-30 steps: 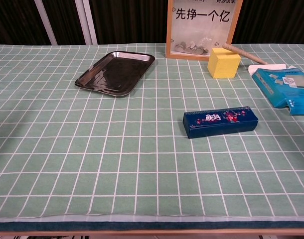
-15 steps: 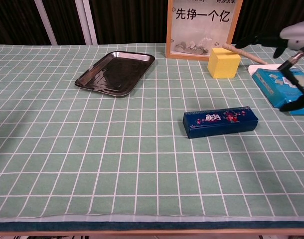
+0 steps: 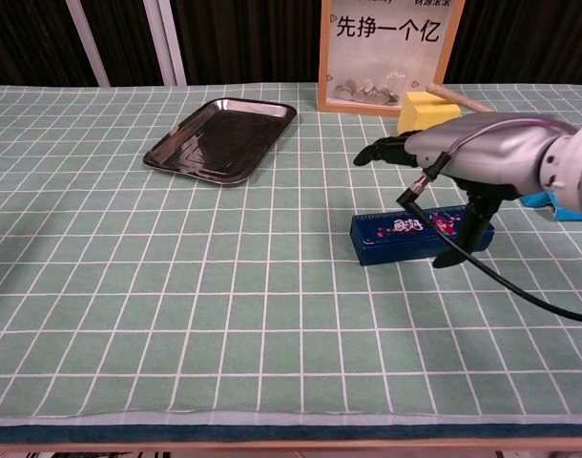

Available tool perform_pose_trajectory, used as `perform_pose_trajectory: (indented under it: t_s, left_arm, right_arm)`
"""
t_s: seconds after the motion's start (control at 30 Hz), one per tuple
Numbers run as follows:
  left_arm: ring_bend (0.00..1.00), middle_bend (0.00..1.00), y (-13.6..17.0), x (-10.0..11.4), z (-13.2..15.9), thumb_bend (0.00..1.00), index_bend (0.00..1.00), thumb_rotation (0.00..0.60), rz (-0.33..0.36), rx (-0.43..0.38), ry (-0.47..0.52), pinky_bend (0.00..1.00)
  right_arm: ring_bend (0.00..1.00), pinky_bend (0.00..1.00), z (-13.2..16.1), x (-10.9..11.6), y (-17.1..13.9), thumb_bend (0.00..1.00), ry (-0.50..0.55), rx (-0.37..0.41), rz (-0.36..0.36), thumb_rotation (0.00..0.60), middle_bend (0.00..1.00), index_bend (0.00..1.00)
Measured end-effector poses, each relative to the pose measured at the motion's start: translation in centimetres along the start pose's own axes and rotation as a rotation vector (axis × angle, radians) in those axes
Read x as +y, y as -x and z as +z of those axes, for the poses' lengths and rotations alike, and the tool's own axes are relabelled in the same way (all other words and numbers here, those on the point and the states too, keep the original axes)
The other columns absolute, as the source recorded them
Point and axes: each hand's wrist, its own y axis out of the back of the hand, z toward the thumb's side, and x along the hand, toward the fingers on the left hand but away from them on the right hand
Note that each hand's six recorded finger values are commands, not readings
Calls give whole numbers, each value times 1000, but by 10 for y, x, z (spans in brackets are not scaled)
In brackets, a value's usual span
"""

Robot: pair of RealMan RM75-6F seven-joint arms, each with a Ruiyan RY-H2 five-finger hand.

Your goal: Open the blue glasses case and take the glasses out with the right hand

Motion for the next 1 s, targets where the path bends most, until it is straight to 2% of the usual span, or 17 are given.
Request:
perform_pose_trajectory:
  t_s: [0.3, 0.5, 1.0]
  left_arm:
    - [0, 0, -3, -2, 0, 68, 0, 600, -14, 1, 6, 0]
    - [0, 0, -3, -1, 0, 69, 0, 600, -16, 4, 11, 0]
    - [0, 0, -3, -1, 0, 68, 0, 600, -20, 1, 15, 0]
  right_arm:
    - [0, 223, 8, -15, 29, 179, -3, -38, 19, 600, 0, 101]
    - [0, 223, 7, -21, 38, 215, -10, -54, 37, 600, 0, 125]
    - [0, 222, 0, -34, 43, 479, -15, -88, 82, 600, 0, 143]
